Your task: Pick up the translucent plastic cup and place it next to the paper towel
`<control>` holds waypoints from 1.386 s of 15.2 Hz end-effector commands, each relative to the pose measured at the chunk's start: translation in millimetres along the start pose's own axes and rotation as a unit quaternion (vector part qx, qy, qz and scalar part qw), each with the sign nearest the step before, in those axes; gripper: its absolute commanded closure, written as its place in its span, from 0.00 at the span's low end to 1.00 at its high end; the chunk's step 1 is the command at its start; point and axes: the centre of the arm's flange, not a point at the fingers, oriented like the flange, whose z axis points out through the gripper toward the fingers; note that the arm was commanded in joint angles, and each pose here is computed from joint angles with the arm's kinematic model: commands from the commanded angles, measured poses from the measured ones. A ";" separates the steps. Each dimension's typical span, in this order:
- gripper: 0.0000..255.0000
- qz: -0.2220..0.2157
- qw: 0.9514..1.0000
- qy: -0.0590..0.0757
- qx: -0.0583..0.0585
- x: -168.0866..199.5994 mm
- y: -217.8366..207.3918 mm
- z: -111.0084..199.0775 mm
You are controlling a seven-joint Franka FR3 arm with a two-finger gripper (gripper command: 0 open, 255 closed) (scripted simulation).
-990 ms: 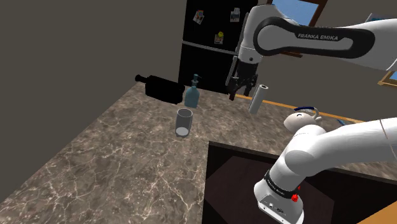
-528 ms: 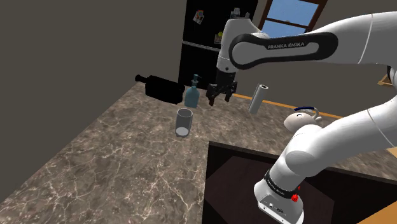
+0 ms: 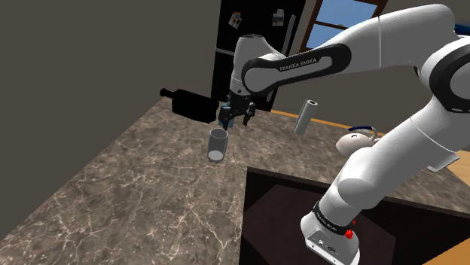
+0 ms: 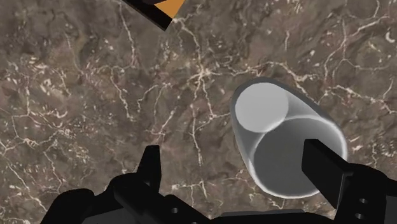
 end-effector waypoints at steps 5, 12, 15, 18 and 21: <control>0.00 0.006 1.000 0.008 0.001 17.7 -24.2 33.2; 0.00 0.006 1.000 0.008 0.001 18.1 -24.2 57.3; 0.00 0.006 1.000 0.008 0.001 18.1 -24.2 57.3; 1.00 0.006 1.000 0.008 0.001 18.1 -24.2 57.2; 1.00 0.006 1.000 0.008 0.001 18.1 -24.2 57.2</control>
